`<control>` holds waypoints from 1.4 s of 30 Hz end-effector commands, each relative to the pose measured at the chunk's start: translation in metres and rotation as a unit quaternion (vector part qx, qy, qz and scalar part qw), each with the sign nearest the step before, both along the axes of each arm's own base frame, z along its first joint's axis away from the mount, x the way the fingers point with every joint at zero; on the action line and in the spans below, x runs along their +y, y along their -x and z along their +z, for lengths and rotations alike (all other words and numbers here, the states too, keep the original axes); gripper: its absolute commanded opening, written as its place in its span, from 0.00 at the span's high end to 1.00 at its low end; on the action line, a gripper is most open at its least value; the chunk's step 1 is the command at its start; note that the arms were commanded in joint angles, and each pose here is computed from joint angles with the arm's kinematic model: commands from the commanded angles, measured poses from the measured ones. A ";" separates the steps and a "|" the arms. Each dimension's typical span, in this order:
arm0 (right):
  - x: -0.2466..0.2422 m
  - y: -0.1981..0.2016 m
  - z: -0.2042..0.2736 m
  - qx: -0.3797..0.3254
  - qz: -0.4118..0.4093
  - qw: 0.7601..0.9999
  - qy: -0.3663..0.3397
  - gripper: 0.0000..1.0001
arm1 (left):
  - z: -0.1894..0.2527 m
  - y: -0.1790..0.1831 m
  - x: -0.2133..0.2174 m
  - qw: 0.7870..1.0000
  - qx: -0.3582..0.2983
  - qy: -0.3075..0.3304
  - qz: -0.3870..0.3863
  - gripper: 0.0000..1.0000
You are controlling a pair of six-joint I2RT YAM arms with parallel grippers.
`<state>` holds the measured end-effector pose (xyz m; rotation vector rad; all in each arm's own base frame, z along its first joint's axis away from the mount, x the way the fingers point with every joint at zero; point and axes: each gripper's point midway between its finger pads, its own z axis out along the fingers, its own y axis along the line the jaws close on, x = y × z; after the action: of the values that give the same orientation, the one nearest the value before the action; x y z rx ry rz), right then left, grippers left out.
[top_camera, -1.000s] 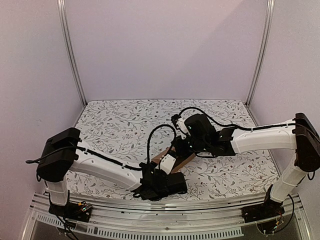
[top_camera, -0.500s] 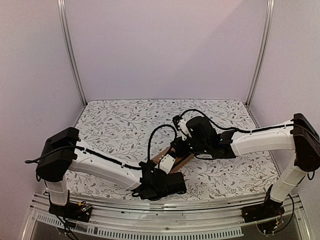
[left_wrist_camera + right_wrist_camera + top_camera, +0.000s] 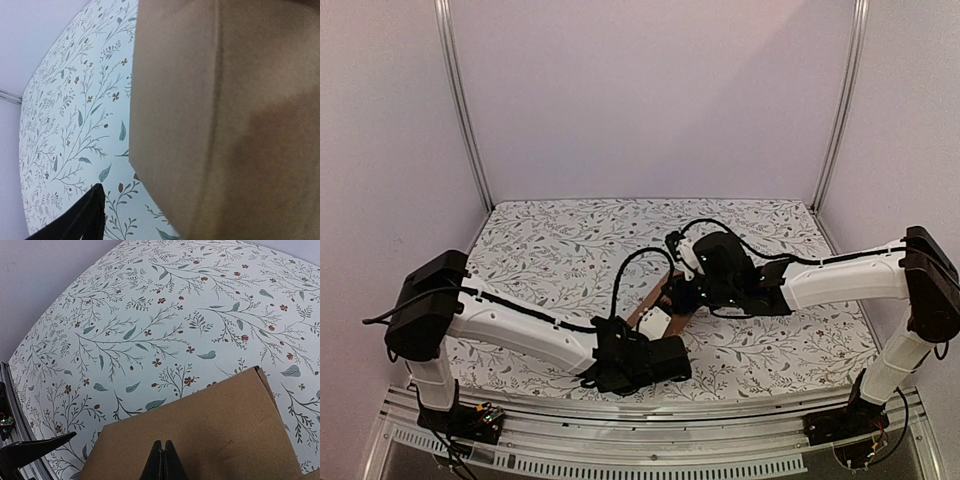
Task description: Fold the paper box
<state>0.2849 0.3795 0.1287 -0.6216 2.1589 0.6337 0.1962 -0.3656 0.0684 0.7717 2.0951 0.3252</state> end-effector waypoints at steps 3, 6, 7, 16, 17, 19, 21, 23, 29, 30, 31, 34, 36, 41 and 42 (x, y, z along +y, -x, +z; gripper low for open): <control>-0.023 -0.007 -0.069 0.032 -0.031 0.994 0.096 1.00 | -0.019 0.093 -0.092 0.967 0.141 0.103 -0.186 0.18; -0.023 -0.008 -0.071 0.034 -0.032 0.994 0.097 1.00 | -0.017 0.096 -0.092 0.966 0.142 0.104 -0.190 0.17; -0.023 -0.008 -0.072 0.034 -0.033 0.994 0.098 1.00 | -0.016 0.096 -0.093 0.966 0.141 0.104 -0.191 0.15; -0.025 -0.013 -0.072 0.033 -0.038 0.994 0.098 1.00 | 0.017 0.094 -0.090 0.966 0.106 0.122 -0.202 0.01; -0.025 -0.012 -0.073 0.033 -0.038 0.994 0.099 1.00 | 0.023 0.093 -0.090 0.966 0.101 0.125 -0.204 0.01; -0.025 -0.012 -0.074 0.034 -0.038 0.994 0.098 1.00 | 0.035 0.089 -0.089 0.966 0.086 0.134 -0.202 0.01; -0.024 -0.013 -0.073 0.034 -0.038 0.994 0.096 1.00 | 0.047 0.085 -0.088 0.967 0.070 0.140 -0.200 0.01; -0.024 -0.013 -0.072 0.034 -0.038 0.994 0.094 1.00 | 0.059 0.082 -0.086 0.968 0.055 0.147 -0.197 0.01; -0.023 -0.015 -0.068 0.029 -0.039 0.995 0.092 1.00 | 0.091 0.077 -0.078 0.965 0.025 0.170 -0.199 0.02; -0.022 -0.016 -0.068 0.029 -0.040 0.995 0.092 1.00 | 0.096 0.078 -0.078 0.963 0.024 0.174 -0.203 0.02; -0.022 -0.016 -0.068 0.028 -0.041 0.995 0.092 1.00 | 0.101 0.078 -0.077 0.962 0.022 0.177 -0.206 0.03; -0.023 -0.019 -0.068 0.029 -0.045 0.994 0.092 1.00 | 0.117 0.079 -0.072 0.959 0.014 0.186 -0.214 0.03; -0.023 -0.020 -0.067 0.030 -0.048 0.994 0.089 1.00 | 0.126 0.079 -0.068 0.957 0.009 0.192 -0.218 0.03; -0.022 -0.022 -0.060 0.027 -0.049 0.995 0.081 1.00 | 0.137 0.079 -0.059 0.954 0.000 0.200 -0.223 0.03; -0.022 -0.023 -0.058 0.026 -0.049 0.995 0.080 1.00 | 0.138 0.078 -0.057 0.954 -0.002 0.200 -0.221 0.03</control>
<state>0.3038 0.3631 0.0677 -0.6085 2.2868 0.4660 0.1134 -0.4269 0.2115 0.9299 1.8514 -0.3663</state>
